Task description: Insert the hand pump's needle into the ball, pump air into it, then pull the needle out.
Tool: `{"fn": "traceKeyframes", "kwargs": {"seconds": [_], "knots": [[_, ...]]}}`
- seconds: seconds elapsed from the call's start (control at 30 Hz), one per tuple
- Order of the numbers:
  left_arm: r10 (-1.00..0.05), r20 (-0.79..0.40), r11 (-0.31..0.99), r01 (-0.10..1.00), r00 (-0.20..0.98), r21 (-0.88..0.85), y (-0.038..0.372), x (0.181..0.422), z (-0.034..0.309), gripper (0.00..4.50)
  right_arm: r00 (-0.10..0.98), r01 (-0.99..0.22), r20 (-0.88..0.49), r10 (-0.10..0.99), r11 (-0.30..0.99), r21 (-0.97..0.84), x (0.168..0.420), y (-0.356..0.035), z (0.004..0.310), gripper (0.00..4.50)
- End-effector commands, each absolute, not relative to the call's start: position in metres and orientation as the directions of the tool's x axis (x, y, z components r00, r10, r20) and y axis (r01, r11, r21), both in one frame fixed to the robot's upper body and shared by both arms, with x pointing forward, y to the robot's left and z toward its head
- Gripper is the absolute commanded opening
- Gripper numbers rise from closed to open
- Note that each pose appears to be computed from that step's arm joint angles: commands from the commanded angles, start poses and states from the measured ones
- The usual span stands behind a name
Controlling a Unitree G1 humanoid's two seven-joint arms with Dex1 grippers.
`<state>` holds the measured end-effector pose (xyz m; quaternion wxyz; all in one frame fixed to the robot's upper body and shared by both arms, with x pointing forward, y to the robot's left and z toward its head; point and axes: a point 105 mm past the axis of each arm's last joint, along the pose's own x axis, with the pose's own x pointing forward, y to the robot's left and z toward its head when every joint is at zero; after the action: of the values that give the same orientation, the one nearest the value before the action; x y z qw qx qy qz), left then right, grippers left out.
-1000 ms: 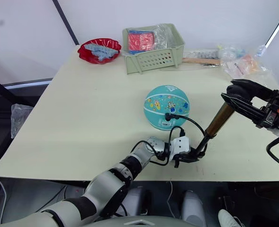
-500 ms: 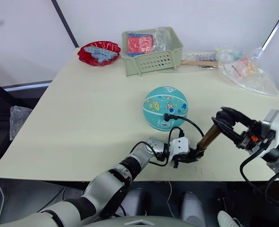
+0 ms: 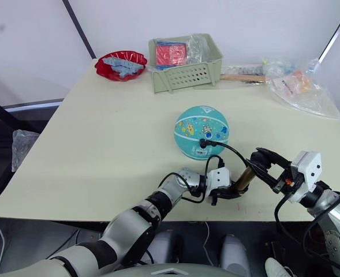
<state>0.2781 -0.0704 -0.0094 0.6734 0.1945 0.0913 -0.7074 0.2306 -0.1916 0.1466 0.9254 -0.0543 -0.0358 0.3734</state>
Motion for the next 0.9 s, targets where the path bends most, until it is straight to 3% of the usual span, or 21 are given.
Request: {"fn": "traceKeyframes", "kwargs": {"seconds": [0.03,0.57,0.7,0.9], "knots": [[-0.858,-0.511,-0.075,0.997,-0.051,0.026,-0.049,0.264,-0.045,1.03,0.688,-0.700,0.097,0.720,0.692,-0.173,0.225,-0.189,0.186,1.65],[-0.859,-0.508,-0.083,0.996,-0.060,0.023,-0.052,0.263,-0.045,1.03,0.640,-0.646,0.293,0.710,0.704,-0.296,0.212,-0.209,0.310,1.65],[-0.859,-0.508,-0.085,0.996,-0.063,0.021,-0.052,0.262,-0.045,1.03,0.642,-0.674,0.241,0.728,0.685,-0.275,0.214,-0.202,0.298,1.65],[-0.860,-0.507,-0.082,0.996,-0.060,0.021,-0.052,0.262,-0.045,1.03,0.675,-0.709,0.088,0.733,0.677,-0.199,0.219,-0.199,0.247,1.65]]}}
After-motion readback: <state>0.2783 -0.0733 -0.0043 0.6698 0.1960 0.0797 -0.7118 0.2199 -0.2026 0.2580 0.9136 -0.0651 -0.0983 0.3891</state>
